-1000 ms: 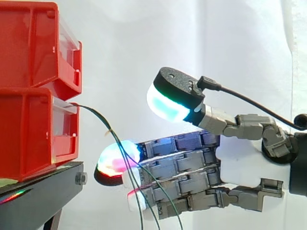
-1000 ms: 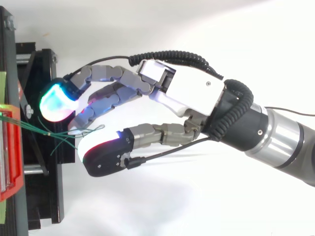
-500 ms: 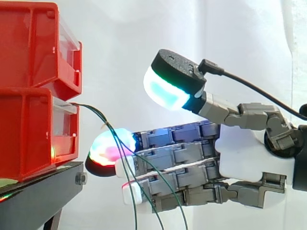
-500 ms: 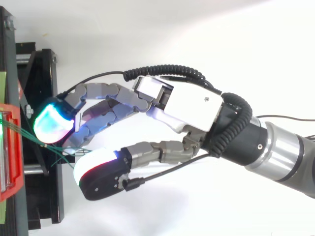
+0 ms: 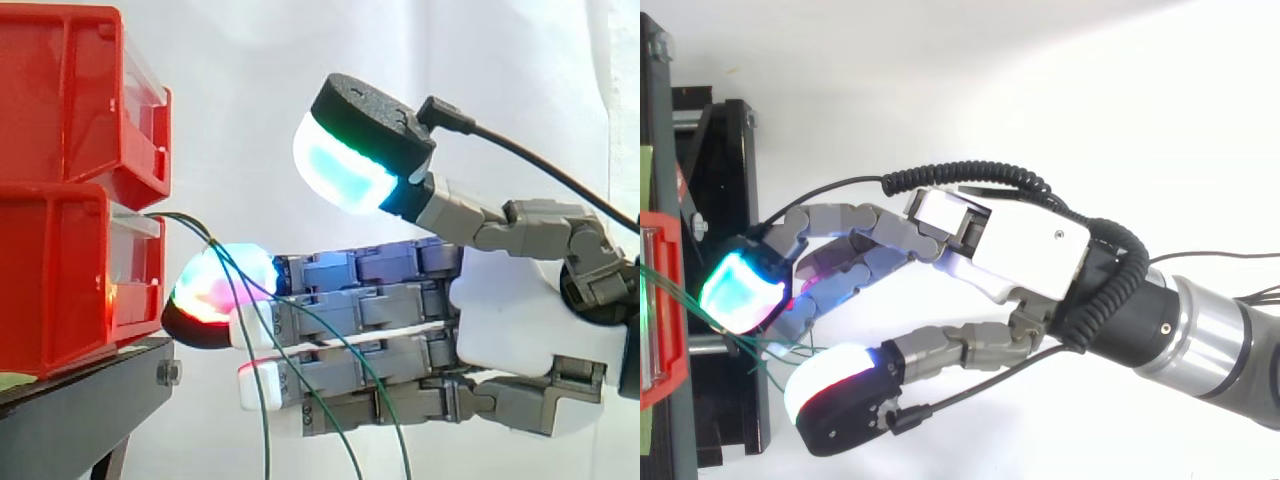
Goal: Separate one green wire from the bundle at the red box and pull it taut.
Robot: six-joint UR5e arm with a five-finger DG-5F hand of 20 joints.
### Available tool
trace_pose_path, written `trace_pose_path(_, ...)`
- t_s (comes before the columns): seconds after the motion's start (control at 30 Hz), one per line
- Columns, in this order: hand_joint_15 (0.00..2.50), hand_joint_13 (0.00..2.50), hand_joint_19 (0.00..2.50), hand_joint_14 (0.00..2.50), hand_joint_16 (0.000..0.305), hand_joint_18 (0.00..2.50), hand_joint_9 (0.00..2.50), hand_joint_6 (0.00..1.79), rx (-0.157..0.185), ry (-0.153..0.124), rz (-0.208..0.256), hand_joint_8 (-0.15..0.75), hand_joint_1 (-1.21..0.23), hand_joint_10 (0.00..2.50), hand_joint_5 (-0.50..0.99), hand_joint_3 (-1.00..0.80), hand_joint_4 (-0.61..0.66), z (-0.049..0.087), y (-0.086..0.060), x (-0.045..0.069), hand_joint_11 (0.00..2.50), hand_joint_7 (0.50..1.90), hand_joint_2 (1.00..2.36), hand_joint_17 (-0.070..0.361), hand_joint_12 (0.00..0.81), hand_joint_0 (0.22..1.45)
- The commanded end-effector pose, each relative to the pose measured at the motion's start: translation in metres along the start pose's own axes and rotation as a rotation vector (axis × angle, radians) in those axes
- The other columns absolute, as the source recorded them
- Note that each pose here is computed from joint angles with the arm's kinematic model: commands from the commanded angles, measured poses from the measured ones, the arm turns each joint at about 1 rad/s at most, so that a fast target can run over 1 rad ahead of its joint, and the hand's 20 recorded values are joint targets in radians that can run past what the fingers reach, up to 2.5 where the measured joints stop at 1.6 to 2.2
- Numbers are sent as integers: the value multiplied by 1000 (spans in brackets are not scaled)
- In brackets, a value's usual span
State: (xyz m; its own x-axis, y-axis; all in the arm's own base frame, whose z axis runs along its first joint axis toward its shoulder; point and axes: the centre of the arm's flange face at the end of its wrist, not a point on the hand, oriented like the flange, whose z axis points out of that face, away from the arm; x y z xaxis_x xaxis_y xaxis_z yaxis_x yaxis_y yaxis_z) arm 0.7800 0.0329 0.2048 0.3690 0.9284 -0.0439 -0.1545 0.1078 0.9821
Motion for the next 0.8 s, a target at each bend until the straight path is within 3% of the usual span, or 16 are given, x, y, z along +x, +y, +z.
trace_pose_path(0.0,531,839,519,22,37,477,959,503,-2,-9,14,201,-674,16,-102,-469,264,-2,-18,4,385,877,1002,83,306,559)
trace_pose_path(0.1,528,843,523,20,37,478,962,503,-8,-8,38,201,-674,13,-102,-468,271,-1,-17,6,382,874,1002,83,306,558)
trace_pose_path(0.23,532,843,522,22,37,479,965,503,5,-6,35,200,-671,14,-102,-467,268,-2,-19,5,384,879,1002,83,306,558)
trace_pose_path(0.53,530,853,522,20,37,481,976,503,-5,-8,46,203,-666,13,-101,-468,274,-2,-19,6,377,876,1002,83,309,559)
trace_pose_path(0.57,537,858,522,22,37,480,983,503,-5,-8,46,197,-666,13,-101,-468,272,-2,-20,6,384,881,1002,83,308,559)
trace_pose_path(0.67,534,862,520,22,37,481,989,503,-2,-7,58,201,-663,13,-100,-468,271,-3,-43,7,380,879,1002,82,308,561)
trace_pose_path(0.77,541,869,523,22,36,481,996,503,-19,-10,77,200,-657,14,-100,-466,273,-1,-40,11,383,880,1002,82,305,562)
